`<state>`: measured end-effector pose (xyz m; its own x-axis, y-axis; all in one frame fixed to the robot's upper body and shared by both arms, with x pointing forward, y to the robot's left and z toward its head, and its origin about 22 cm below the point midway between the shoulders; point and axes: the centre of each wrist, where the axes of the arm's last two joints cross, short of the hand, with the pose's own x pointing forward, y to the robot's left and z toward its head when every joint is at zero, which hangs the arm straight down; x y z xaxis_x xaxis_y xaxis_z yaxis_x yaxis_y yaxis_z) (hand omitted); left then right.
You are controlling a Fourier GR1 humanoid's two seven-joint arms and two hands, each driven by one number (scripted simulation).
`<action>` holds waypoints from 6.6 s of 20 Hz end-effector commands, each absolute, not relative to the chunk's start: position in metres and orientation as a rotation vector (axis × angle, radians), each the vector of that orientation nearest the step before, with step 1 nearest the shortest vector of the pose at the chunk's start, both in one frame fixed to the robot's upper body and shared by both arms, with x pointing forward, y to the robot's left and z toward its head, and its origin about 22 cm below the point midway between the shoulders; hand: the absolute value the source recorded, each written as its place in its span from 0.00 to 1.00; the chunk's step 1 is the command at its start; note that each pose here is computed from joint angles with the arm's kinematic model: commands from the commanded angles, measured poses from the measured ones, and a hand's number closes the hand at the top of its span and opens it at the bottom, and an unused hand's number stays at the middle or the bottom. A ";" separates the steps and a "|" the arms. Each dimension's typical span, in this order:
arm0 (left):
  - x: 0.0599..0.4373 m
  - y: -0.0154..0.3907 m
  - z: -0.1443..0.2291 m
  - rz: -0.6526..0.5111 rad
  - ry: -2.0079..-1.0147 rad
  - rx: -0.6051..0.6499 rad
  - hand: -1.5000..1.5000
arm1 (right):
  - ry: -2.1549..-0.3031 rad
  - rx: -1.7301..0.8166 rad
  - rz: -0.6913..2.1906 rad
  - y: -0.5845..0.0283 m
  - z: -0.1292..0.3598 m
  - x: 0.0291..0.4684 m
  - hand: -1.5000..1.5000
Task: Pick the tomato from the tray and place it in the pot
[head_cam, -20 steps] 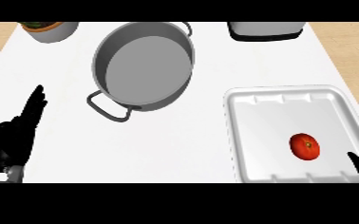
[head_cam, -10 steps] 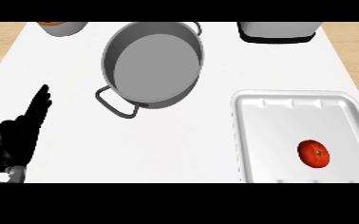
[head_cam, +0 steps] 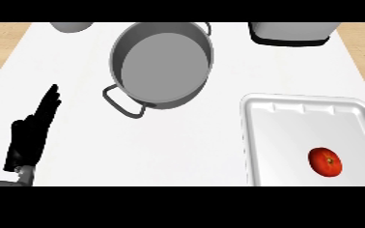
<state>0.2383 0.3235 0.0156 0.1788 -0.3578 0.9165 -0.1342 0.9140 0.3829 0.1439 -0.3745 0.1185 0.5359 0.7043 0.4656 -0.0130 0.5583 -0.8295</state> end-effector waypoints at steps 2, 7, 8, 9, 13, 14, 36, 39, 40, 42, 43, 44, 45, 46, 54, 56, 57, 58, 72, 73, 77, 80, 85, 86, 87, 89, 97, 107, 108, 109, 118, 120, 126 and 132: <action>0.241 0.327 0.019 -0.158 -1.388 0.426 0.50 | -0.686 -0.767 0.639 -0.363 0.128 0.166 0.00; 0.245 0.328 0.031 -0.159 -1.393 0.429 0.50 | -0.624 -0.695 0.669 -0.345 0.133 0.205 0.00; 0.236 0.336 0.009 -0.150 -1.391 0.420 0.50 | -0.623 -0.671 0.659 -0.353 0.123 0.219 0.00; 0.239 0.312 0.015 -0.168 -1.397 0.405 0.50 | -0.613 -0.653 0.673 -0.356 0.124 0.225 0.00; 0.227 0.325 0.020 -0.154 -1.376 0.424 0.50 | -0.572 -0.681 0.709 -0.321 0.123 0.228 0.00; 0.228 0.326 0.004 -0.161 -1.385 0.428 0.50 | -0.565 -0.680 0.704 -0.321 0.130 0.235 0.00; 0.237 0.331 0.006 -0.140 -1.384 0.433 0.50 | -0.438 -0.683 0.750 -0.311 0.033 0.246 0.00; 0.231 0.335 0.033 -0.161 -1.376 0.437 0.50 | -0.424 -0.683 0.733 -0.323 0.041 0.260 0.00; 0.221 0.331 0.012 -0.146 -1.383 0.447 0.50 | -0.413 -0.671 0.736 -0.335 0.037 0.253 0.00; 0.225 0.333 0.026 -0.129 -1.382 0.438 0.50 | -0.406 -0.660 0.748 -0.335 0.033 0.250 0.00; 0.246 0.316 0.007 -0.141 -1.372 0.422 0.50 | -0.417 -0.657 0.749 -0.334 0.032 0.259 0.00; 0.245 0.336 0.012 -0.132 -1.387 0.429 0.50 | -0.411 -0.664 0.745 -0.328 0.024 0.242 0.00; 0.245 0.336 0.026 -0.144 -1.371 0.439 0.50 | -0.418 -0.638 0.782 -0.317 0.036 0.275 0.00; 0.235 0.330 0.010 -0.134 -1.372 0.445 0.50 | -0.410 -0.620 0.820 -0.319 0.028 0.243 1.00; 0.222 0.337 0.011 -0.154 -1.375 0.437 0.50 | -0.489 -0.667 0.835 -0.329 0.021 0.260 1.00; 0.237 0.349 0.020 -0.129 -1.394 0.455 0.50 | -0.488 -0.652 0.847 -0.330 0.028 0.260 1.00; 0.239 0.338 0.003 -0.158 -1.372 0.436 0.50 | -0.486 -0.671 0.823 -0.337 0.023 0.249 1.00; 0.231 0.320 0.034 -0.143 -1.386 0.431 0.50 | -0.485 -0.671 0.833 -0.321 0.042 0.256 1.00; 0.264 0.289 0.034 -0.295 -1.455 0.318 0.50 | -1.057 -0.977 1.097 -0.022 0.124 0.295 1.00; 0.260 0.290 0.027 -0.306 -1.436 0.313 0.50 | -1.087 -1.031 1.079 -0.014 0.134 0.294 1.00; 0.267 0.289 0.028 -0.286 -1.433 0.322 0.50 | -1.224 -1.262 0.979 0.013 0.164 0.296 1.00; 0.272 0.286 0.032 -0.283 -1.436 0.316 0.50 | -1.290 -1.390 0.888 0.028 0.184 0.301 1.00; 0.275 0.282 0.036 -0.293 -1.465 0.320 0.50 | -1.377 -1.375 0.685 0.038 0.213 0.310 1.00; 0.275 0.285 0.033 -0.291 -1.438 0.318 0.50 | -1.384 -1.381 0.660 0.041 0.220 0.310 1.00; 0.276 0.286 0.036 -0.293 -1.443 0.319 0.50 | -1.373 -1.393 0.651 0.043 0.218 0.313 1.00; 0.276 0.286 0.030 -0.293 -1.436 0.327 0.50 | -1.414 -1.386 0.590 0.044 0.225 0.320 1.00; 0.273 0.295 0.031 -0.275 -1.442 0.348 0.50 | -1.456 -1.375 0.476 0.049 0.247 0.349 1.00; 0.276 0.304 0.042 -0.248 -1.444 0.347 0.50 | -1.447 -1.360 0.481 0.033 0.222 0.394 1.00; 0.270 0.302 0.034 -0.248 -1.450 0.347 0.50 | -1.427 -1.352 0.499 0.029 0.215 0.399 1.00; 0.275 0.297 0.039 -0.241 -1.432 0.350 0.50 | -1.425 -1.343 0.492 0.023 0.213 0.406 1.00; 0.267 0.292 0.034 -0.242 -1.463 0.348 0.50 | -1.320 -1.370 0.595 -0.006 0.178 0.437 1.00; 0.274 0.307 0.037 -0.254 -1.457 0.361 0.50 | -1.357 -1.285 0.509 -0.014 0.168 0.438 1.00; 0.273 0.295 0.040 -0.266 -1.477 0.347 0.50 | -1.375 -1.145 0.387 -0.023 0.167 0.444 0.00; 0.274 0.289 0.045 -0.269 -1.478 0.335 0.50 | -1.457 -1.134 0.362 -0.029 0.159 0.447 0.00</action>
